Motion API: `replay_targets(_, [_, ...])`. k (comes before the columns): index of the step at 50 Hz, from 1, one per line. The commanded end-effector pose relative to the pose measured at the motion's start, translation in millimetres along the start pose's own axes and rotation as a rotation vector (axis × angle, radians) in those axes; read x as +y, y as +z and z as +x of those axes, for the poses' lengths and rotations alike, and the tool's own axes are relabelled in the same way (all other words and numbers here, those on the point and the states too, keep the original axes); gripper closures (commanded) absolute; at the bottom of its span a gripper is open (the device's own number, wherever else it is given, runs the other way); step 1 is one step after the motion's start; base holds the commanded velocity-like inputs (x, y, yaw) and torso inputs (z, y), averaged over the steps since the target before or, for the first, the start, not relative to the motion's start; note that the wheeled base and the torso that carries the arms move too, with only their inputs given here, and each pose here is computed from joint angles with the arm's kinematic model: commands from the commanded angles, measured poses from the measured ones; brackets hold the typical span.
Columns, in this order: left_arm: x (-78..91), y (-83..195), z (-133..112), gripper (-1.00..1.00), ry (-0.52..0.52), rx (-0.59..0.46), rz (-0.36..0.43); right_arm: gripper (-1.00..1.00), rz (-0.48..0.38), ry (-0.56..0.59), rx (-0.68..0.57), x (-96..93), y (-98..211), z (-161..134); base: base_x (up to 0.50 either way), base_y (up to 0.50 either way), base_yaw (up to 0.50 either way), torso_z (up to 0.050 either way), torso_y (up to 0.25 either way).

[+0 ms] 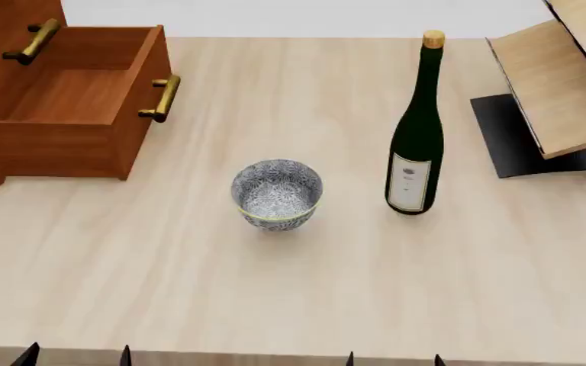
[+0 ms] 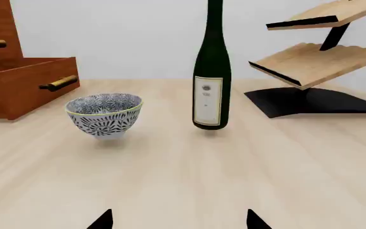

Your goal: Close the bottom drawer of the cabinet and open the top drawer.

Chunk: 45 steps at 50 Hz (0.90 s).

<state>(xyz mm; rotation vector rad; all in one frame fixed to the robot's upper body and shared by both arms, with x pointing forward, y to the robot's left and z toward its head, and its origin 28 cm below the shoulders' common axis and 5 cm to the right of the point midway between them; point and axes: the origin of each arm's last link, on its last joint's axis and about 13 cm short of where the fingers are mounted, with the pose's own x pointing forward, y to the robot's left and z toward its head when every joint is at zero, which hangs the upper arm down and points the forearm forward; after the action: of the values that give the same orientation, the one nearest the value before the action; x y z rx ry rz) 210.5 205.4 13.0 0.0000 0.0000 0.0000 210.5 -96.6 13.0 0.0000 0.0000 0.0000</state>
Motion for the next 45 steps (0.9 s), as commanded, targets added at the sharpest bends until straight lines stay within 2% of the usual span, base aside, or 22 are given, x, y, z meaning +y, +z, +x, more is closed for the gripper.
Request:
replay_targets(1, [0.3,0.0,0.0,-1.00,-0.011,0.000,0.010,-1.00,0.000,0.000,0.000,0.3,0.0,0.0,0.00,0.00,0.00,0.000,0.000])
replay_targets(2, [2.2,1.3,-3.5,-1.00,0.057,0.034,0.085,-1.00,0.089,0.056,-0.076,1.3,-4.5,-13.9,0.00,0.00,0.00,0.000,0.000])
replay_targets(3, [2.6,-0.3,-5.2,-1.00,0.043,0.044,0.090,-1.00,0.030,0.048,-0.106,2.1,-6.5,-17.7,0.00,0.00,0.00,0.000,0.000])
replay_targets(4, [5.1,2.2,-10.1,-1.00,0.011,0.059,-0.011,-1.00,-0.115,0.004,-0.190,4.1,-10.2,-25.5,0.00,0.00,0.00,0.000,0.000])
replay_targets(5, [6.8,3.6,-12.6,-1.00,0.004,0.077,-0.023,-1.00,-0.186,0.009,-0.223,4.9,-11.2,-29.9,0.00,0.00,0.00,0.000,0.000])
replay_targets(7, [9.3,10.2,-17.7,-1.00,0.022,0.052,0.023,-1.00,-0.075,0.007,-0.204,3.5,-6.5,-37.8,0.00,0.00,0.00,0.036,0.000])
replay_targets(8, [9.7,14.1,-19.0,-1.00,0.017,0.059,0.038,-1.00,-0.070,-0.012,-0.206,1.5,-1.7,-39.0,0.00,0.00,0.00,0.050,0.010])
replay_targets(10, [11.0,27.1,-20.8,-1.00,0.012,0.061,0.001,-1.00,-0.030,-0.008,-0.212,-1.7,12.5,-40.9,0.00,0.00,0.00,0.050,0.008])
replay_targets(13, [13.1,64.6,-20.8,-1.00,-0.010,0.088,-0.002,-1.00,0.014,0.034,-0.205,-4.6,45.5,-41.8,0.00,0.00,0.00,0.050,0.008])
replay_targets(16, [15.9,83.0,-16.5,-1.00,-0.022,0.086,-0.003,-1.00,-0.009,0.050,-0.238,-6.8,74.7,-41.8,0.00,0.00,0.00,0.050,0.008])
replay_targets(17, [17.7,111.4,-13.8,-1.00,-0.033,0.036,-0.014,-1.00,-0.027,0.049,-0.242,-8.0,88.2,-40.6,0.00,0.00,0.00,0.050,0.010])
replay_targets(18, [18.1,109.1,-14.4,-1.00,-0.034,0.071,-0.009,-1.00,-0.021,0.054,-0.242,-8.1,90.8,-39.8,0.00,0.00,0.00,0.050,0.008])
replay_targets(20, [19.7,126.7,-9.2,-1.00,-0.033,0.002,0.052,-1.00,0.026,0.080,-0.230,-8.8,109.8,-37.8,0.00,0.00,0.00,0.050,0.006])
replay_targets(22, [21.2,148.7,-4.2,-1.00,-0.019,-0.001,0.039,-1.00,-0.127,0.021,-0.315,-10.7,122.3,-33.0,0.00,0.00,0.00,0.050,0.010])
replay_targets(23, [21.0,152.3,-3.0,-1.00,-0.034,-0.005,0.021,-1.00,-0.082,0.031,-0.295,-11.7,130.1,-30.1,0.00,0.00,0.00,0.050,0.008])
replay_targets(24, [21.1,168.6,-2.0,-1.00,-0.037,-0.015,0.020,-1.00,-0.054,0.035,-0.287,-12.5,135.2,-29.0,0.00,0.00,0.00,0.050,0.008])
replay_targets(29, [21.4,209.8,3.7,-1.00,-0.050,-0.043,-0.001,-1.00,-0.036,0.046,-0.313,-16.7,164.9,-28.2,0.00,0.00,0.00,0.050,0.007])
replay_targets(32, [19.3,224.3,9.3,-1.00,-0.050,-0.071,0.013,-1.00,-0.029,0.051,-0.363,-20.1,183.9,-28.3,0.00,0.00,0.00,0.050,0.007])
replay_targets(34, [22.2,234.7,9.6,-1.00,0.019,-0.082,-0.002,-1.00,-0.006,0.063,-0.372,-20.8,188.8,-29.9,0.00,0.00,0.00,0.050,0.006])
replay_targets(35, [19.6,237.9,6.6,-1.00,0.000,-0.086,-0.001,-1.00,0.005,0.072,-0.383,-20.9,189.6,-30.8,0.00,0.00,0.00,0.050,0.008])
replay_targets(36, [14.4,239.2,0.5,-1.00,-0.071,-0.100,0.003,-1.00,0.005,0.055,-0.415,-22.0,189.4,-33.1,0.00,0.00,0.00,0.050,0.008])
replay_targets(45, [14.2,240.3,-0.7,-1.00,-0.070,-0.100,0.003,-1.00,0.005,0.055,-0.415,-21.9,189.4,-33.7,0.00,0.00,0.00,0.050,0.008])
